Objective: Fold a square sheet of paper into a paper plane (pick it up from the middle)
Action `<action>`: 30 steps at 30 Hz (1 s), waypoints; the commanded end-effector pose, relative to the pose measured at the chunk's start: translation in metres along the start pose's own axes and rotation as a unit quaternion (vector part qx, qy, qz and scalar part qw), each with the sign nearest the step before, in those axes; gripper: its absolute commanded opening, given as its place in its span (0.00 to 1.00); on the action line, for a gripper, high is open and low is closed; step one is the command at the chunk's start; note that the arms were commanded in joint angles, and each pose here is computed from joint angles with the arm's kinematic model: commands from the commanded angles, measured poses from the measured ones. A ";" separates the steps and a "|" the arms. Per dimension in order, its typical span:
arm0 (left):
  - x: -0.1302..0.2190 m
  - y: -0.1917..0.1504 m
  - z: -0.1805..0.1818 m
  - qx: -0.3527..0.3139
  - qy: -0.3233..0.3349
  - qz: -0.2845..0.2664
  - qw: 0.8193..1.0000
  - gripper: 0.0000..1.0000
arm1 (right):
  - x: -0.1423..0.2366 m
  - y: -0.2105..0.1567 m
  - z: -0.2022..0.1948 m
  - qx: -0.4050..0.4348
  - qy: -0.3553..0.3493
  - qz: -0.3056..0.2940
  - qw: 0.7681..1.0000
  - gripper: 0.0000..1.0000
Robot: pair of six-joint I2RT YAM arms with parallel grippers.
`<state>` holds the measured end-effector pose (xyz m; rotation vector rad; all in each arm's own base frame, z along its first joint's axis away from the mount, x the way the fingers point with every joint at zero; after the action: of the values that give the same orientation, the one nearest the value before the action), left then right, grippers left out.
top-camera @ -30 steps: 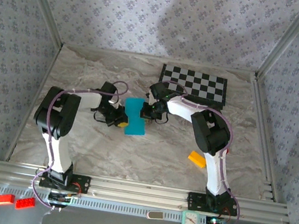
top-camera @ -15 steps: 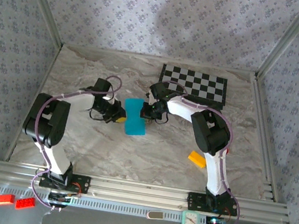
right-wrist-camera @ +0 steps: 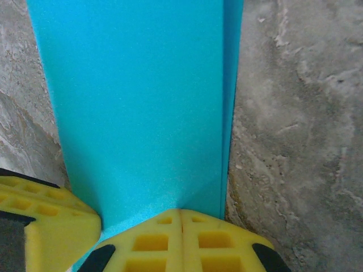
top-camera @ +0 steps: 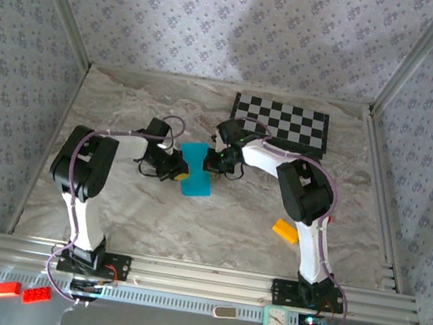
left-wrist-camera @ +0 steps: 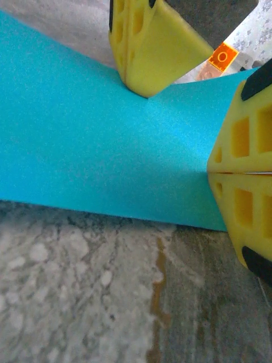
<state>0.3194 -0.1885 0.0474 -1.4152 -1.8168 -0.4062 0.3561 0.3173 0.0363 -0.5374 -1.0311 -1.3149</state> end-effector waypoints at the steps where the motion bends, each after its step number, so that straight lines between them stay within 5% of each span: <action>1: 0.001 -0.003 0.038 0.020 0.041 0.005 0.999 0.08 | -0.034 -0.105 -0.117 -0.083 -0.222 0.178 0.955 0.03; 5: 0.023 0.000 0.051 0.030 0.039 -0.002 0.999 0.08 | -0.034 -0.104 -0.117 -0.082 -0.223 0.177 0.955 0.03; 14: 0.042 -0.009 -0.012 -0.002 -0.060 0.010 0.998 0.10 | -0.034 -0.104 -0.117 -0.084 -0.226 0.177 0.954 0.03; 22: 0.005 -0.030 -0.022 -0.020 -0.017 0.025 0.999 0.10 | -0.034 -0.106 -0.117 -0.083 -0.228 0.179 0.953 0.03; 30: -0.009 -0.043 0.014 -0.013 0.047 0.045 0.998 0.09 | -0.034 -0.105 -0.117 -0.081 -0.228 0.179 0.954 0.03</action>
<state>0.2868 -0.2069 0.0548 -1.4888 -1.7418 -0.4170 0.3561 0.3172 0.0361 -0.5385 -1.0316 -1.3146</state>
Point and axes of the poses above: each hand's point on the last joint's axis, 136 mm out from that joint toward the fingers, its own x axis back along the fingers, its own z axis along the line the jaws close on, y = z × x, the point moved 4 cm from there along x, back along the fingers, and after that the axes turned 7 degrees about x, right-handed, at the moved point
